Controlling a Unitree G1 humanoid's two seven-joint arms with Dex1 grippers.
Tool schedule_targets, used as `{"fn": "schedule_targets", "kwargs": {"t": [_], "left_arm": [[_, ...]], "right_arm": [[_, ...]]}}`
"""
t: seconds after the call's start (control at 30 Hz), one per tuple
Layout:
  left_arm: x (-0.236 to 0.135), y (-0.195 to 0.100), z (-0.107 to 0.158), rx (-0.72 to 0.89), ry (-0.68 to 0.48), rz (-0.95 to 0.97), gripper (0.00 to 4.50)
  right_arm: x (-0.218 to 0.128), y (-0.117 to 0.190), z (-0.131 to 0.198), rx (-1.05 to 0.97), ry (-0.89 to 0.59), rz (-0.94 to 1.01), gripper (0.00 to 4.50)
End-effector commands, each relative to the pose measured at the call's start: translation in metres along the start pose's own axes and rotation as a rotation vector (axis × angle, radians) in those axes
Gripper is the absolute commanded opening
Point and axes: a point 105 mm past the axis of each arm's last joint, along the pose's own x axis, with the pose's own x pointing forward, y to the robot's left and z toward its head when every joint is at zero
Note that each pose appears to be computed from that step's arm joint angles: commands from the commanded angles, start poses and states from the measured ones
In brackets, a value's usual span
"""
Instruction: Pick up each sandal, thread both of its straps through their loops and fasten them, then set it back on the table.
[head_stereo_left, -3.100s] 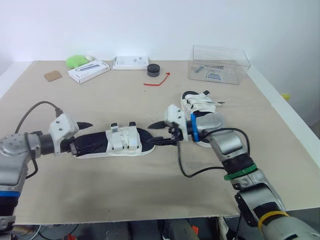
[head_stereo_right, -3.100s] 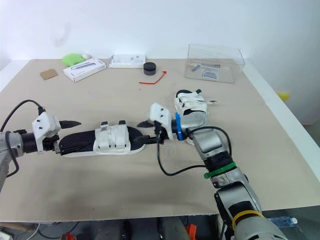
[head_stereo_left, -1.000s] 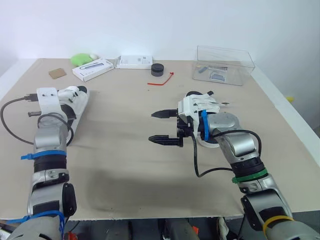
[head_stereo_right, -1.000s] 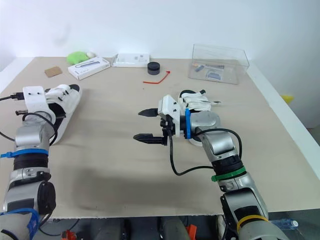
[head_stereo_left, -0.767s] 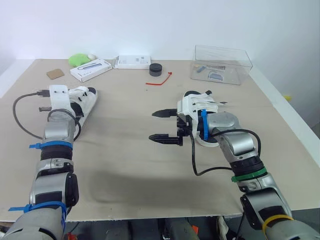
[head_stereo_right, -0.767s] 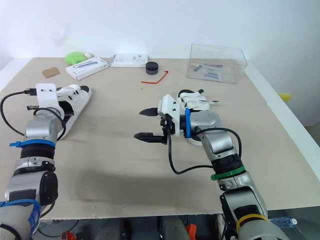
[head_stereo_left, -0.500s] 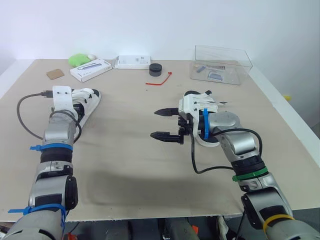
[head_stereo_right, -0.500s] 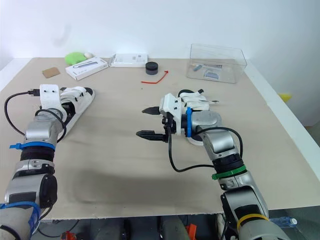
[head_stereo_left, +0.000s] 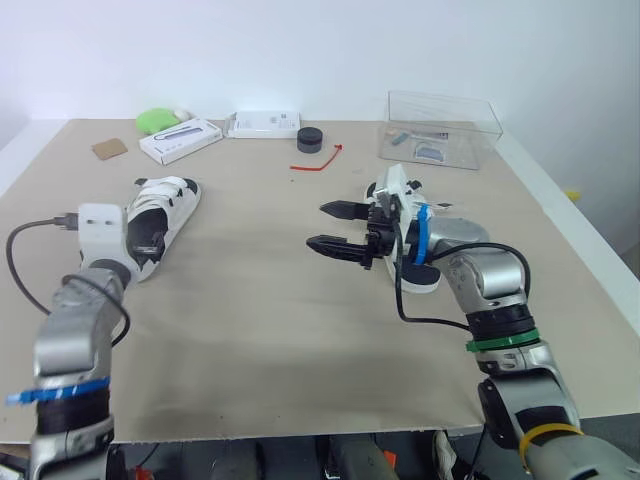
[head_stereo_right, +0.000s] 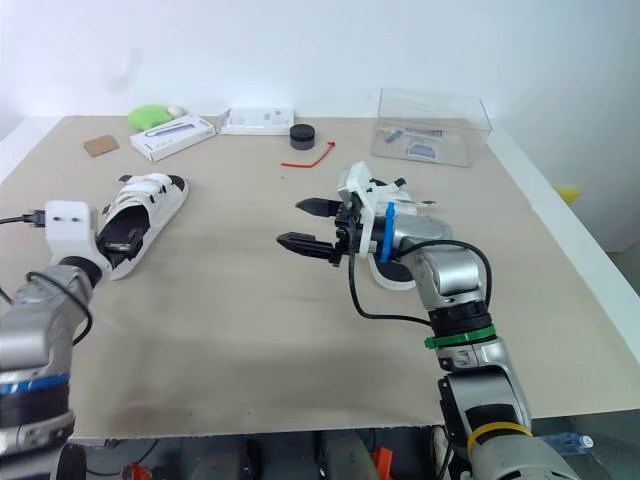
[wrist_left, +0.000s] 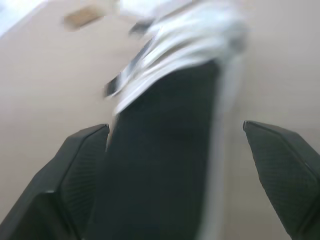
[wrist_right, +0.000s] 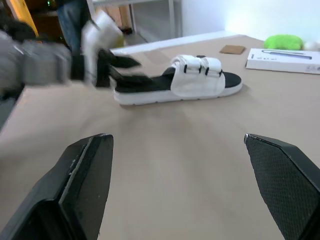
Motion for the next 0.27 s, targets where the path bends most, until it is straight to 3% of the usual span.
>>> {"fn": "schedule_targets", "kwargs": {"t": [0.03,0.27], "left_arm": [[-0.02,-0.021,0.025,0.086,-0.107,-0.193,4.44],[-0.063,-0.079,-0.011,0.242,-0.018,-0.676,4.44]], "right_arm": [[-0.018,0.011,-0.001,-0.095,-0.012,0.025,4.5],[-0.054,0.03,-0.02,-0.157,-0.005,-0.106,4.5]]}}
